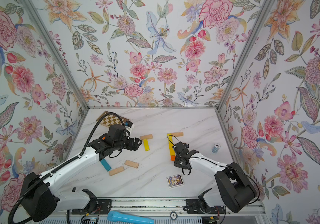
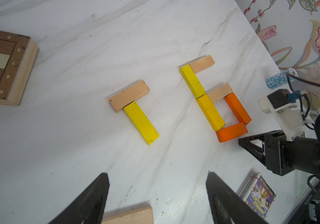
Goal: Assemble the number 6 with building blocks
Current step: Assemble the building block at the center of the board.
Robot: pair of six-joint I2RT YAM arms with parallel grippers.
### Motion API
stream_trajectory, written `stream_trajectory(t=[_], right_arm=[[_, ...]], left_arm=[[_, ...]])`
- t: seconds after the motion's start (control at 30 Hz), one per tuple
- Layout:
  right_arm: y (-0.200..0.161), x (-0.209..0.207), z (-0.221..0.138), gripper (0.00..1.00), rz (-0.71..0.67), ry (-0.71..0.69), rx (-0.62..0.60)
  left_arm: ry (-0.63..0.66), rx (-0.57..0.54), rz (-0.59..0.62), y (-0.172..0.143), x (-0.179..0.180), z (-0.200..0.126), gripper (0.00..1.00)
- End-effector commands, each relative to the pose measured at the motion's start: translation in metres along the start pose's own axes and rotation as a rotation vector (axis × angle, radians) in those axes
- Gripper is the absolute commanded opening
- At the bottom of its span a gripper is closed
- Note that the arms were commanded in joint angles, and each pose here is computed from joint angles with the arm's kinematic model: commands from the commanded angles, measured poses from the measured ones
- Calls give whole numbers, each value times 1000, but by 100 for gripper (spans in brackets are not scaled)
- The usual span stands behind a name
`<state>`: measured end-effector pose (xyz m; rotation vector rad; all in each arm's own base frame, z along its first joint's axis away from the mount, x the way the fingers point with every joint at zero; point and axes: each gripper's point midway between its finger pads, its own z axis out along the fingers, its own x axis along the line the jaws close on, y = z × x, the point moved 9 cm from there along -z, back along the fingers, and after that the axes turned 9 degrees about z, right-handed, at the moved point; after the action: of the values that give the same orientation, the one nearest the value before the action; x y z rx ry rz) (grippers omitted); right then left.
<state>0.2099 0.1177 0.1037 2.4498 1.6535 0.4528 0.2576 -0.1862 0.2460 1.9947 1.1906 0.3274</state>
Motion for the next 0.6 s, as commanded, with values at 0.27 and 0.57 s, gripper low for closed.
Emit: stream_trajectory(t=[0.27, 0.57], right_arm=[[14, -7, 6, 21, 35, -37, -8], [22, -3, -2, 21, 37, -16, -29]], left_arm=[[-18, 23, -12, -7, 3, 7, 82], [-31, 38, -17, -11, 3, 11, 80]])
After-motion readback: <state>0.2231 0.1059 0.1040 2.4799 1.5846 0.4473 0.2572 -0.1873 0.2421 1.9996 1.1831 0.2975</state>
